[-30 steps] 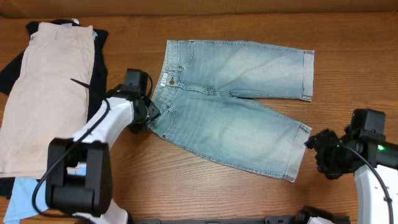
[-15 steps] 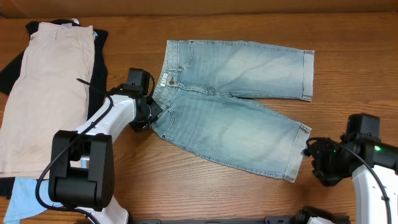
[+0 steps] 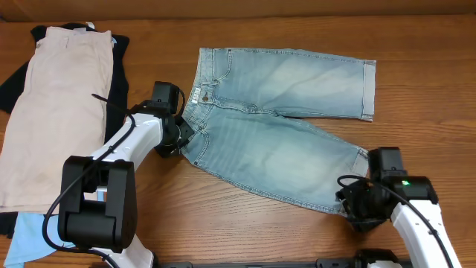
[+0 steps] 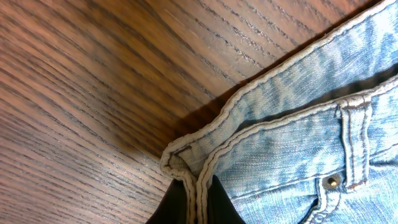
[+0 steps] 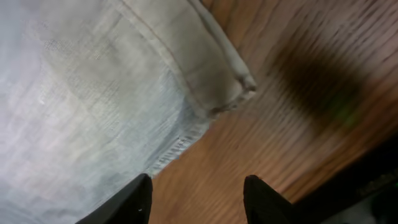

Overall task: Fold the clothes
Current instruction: 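Grasp the left waistband with the left gripper and the right hem with the right gripper, then lift both grippers and fold the lower leg up onto the upper leg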

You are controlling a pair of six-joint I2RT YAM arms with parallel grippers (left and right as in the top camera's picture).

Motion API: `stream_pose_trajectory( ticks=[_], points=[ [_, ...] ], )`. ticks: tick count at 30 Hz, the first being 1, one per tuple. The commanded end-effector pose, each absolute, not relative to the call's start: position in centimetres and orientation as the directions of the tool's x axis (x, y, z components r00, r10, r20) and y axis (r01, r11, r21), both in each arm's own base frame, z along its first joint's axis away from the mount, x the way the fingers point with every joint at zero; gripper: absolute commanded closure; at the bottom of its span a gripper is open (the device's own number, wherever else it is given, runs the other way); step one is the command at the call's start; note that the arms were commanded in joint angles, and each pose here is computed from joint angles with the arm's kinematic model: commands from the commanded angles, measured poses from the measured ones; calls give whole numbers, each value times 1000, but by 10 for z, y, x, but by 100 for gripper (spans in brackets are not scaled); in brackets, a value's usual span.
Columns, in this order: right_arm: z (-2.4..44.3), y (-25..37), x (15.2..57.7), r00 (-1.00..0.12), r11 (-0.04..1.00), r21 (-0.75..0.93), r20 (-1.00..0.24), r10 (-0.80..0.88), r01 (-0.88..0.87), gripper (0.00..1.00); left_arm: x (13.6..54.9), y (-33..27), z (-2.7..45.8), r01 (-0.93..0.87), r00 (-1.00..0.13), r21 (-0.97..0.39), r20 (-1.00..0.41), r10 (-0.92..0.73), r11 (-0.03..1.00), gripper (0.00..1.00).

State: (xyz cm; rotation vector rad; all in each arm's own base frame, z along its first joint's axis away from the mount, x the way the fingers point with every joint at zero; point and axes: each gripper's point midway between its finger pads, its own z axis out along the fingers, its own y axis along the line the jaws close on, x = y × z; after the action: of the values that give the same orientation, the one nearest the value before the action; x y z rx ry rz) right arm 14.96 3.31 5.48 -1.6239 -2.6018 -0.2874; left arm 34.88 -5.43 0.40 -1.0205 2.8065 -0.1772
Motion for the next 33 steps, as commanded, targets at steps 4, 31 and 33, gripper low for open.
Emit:
stream_pose_trajectory(
  ticks=[4,31,33],
  points=[
    [45,26,154,-361,357,60,67,930,932,49,334,-51,-19,-652,-750,-98,-59,-659,752,96],
    [-13,20,166,-516,528,-126,113,849,840,96,340,-48,-9,-581,-806,-95,-74,-588,808,96],
    [-8,16,176,-526,534,-108,95,845,839,96,343,-44,3,-545,-833,-80,-65,-550,835,96]
  ],
)
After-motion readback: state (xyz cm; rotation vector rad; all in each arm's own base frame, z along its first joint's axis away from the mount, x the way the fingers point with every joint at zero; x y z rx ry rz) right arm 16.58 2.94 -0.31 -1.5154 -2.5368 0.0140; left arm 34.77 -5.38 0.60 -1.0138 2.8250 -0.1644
